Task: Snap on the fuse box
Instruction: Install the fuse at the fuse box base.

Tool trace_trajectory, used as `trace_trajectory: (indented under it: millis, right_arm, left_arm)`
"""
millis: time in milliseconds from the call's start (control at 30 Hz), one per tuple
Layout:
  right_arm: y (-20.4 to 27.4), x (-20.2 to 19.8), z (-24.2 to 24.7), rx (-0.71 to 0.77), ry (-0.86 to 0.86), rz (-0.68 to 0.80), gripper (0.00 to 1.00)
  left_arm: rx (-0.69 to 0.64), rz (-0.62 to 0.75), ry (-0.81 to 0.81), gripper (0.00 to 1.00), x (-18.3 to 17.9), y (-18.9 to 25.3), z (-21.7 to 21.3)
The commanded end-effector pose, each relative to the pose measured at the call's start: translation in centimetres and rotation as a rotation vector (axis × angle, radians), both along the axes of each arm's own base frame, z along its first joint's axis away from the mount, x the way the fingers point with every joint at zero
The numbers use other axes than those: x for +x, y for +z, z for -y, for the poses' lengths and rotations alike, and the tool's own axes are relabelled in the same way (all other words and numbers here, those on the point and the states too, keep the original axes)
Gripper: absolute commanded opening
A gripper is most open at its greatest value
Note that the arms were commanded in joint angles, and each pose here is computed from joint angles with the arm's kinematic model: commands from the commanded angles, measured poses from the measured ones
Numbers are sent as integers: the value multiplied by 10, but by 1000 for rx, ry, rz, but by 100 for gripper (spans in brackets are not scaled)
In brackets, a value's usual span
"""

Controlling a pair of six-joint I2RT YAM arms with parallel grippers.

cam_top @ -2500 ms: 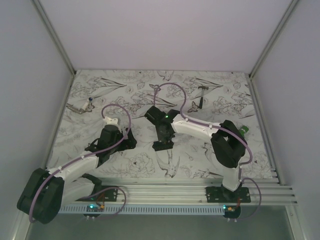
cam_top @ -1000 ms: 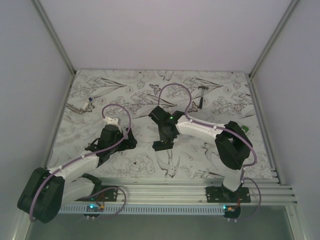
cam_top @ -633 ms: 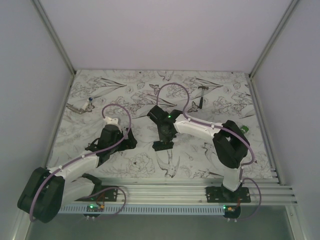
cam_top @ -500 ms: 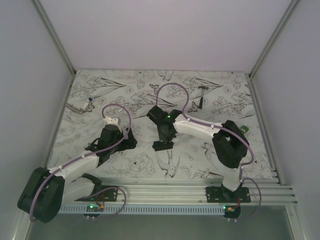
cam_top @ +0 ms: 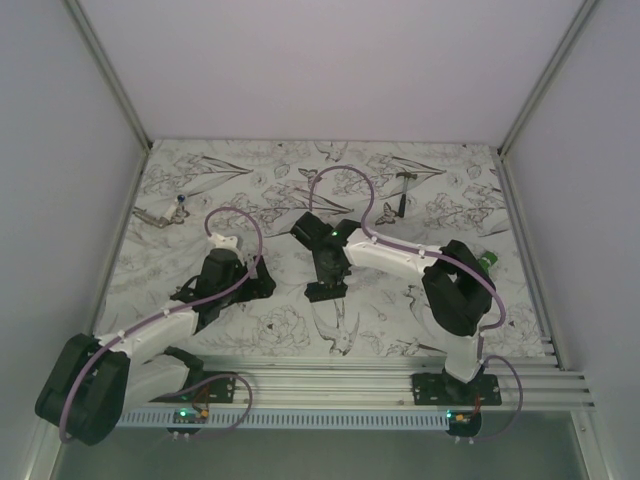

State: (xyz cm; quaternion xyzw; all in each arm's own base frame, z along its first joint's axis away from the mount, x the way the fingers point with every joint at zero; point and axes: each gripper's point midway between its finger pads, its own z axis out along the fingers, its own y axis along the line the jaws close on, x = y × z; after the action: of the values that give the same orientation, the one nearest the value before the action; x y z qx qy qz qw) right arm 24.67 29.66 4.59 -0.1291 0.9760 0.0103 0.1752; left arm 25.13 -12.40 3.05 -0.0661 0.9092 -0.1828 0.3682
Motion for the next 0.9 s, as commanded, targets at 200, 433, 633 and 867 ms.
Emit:
trace_trajectory:
  millis: [200, 433, 633, 867]
  right_arm:
    - [-58, -57, 21, -148, 38, -215, 0]
    - [-65, -63, 25, -164, 26, -232, 0]
    - [-73, -69, 51, -215, -29, -253, 0]
    - [-84, -74, 63, -215, -42, -282, 0]
  left_arm:
    - [-58, 2, -28, 99, 5, 10, 12]
    - [-62, -10, -32, 99, 5, 9, 14]
    - [-63, -8, -30, 99, 5, 9, 14]
    - [-62, -7, -31, 99, 4, 9, 13]
